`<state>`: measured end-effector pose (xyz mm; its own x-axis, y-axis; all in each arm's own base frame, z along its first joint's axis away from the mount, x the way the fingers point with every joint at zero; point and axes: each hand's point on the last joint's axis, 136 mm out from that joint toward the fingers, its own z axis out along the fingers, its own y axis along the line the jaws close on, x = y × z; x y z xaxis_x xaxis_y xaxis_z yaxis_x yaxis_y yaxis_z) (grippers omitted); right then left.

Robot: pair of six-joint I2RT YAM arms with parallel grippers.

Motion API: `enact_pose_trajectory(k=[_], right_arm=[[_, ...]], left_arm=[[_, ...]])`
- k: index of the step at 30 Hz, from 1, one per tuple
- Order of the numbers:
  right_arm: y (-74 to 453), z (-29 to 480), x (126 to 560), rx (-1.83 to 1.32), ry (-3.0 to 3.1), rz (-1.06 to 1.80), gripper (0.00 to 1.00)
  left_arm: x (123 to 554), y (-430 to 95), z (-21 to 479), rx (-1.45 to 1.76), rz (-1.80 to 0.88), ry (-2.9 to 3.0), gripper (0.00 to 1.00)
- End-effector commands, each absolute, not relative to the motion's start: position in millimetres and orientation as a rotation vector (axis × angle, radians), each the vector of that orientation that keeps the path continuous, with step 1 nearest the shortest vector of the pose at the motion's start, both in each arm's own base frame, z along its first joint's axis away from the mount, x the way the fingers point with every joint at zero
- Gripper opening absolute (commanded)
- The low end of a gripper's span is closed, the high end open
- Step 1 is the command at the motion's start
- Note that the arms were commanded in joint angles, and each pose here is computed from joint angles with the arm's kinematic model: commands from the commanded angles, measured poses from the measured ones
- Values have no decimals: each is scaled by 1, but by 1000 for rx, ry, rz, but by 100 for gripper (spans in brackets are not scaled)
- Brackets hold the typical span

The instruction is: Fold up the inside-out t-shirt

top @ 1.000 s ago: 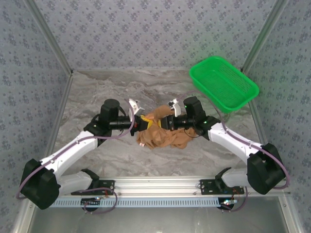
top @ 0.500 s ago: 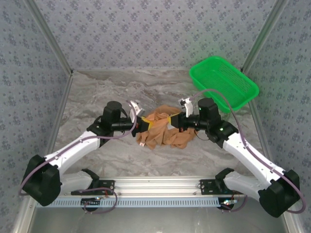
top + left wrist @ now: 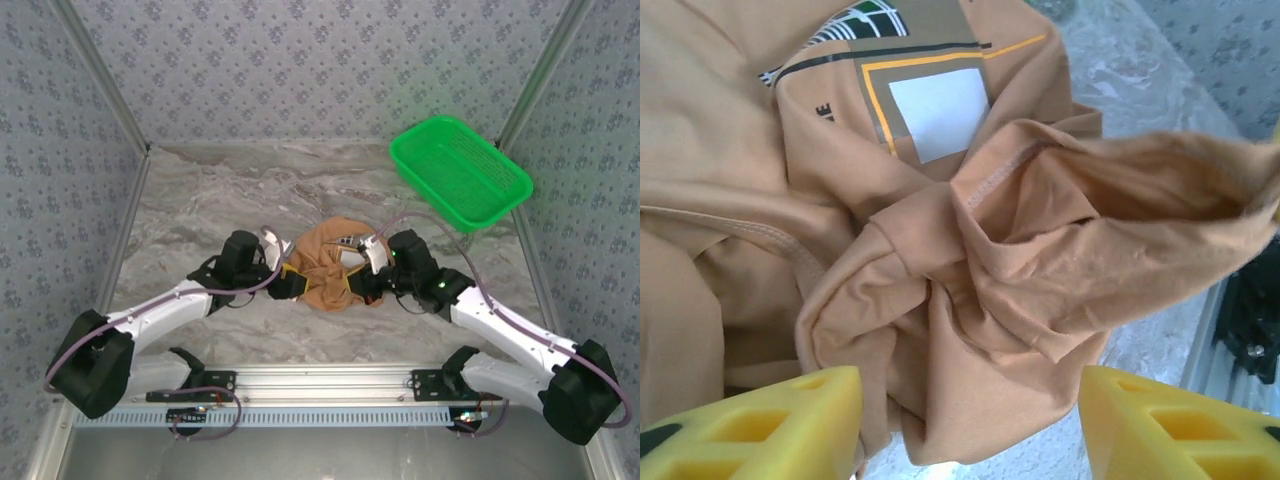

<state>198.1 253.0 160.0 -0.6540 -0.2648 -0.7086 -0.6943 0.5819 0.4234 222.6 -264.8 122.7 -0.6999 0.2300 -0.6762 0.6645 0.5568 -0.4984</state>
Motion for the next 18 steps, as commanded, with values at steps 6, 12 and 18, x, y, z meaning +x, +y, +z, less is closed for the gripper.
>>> enact_pose_trajectory(k=[6, 12, 18], right_arm=[[241, 137, 184, -816, 2245, 853, 0], [232, 134, 180, -790, 2256, 826, 0], [229, 133, 180, -784, 2257, 816, 0]], left_arm=[[230, -317, 116, 980, -993, 2301, 69], [233, -347, 108, 1129, -995, 2302, 67], [241, -358, 101, 1176, -981, 2310, 57]])
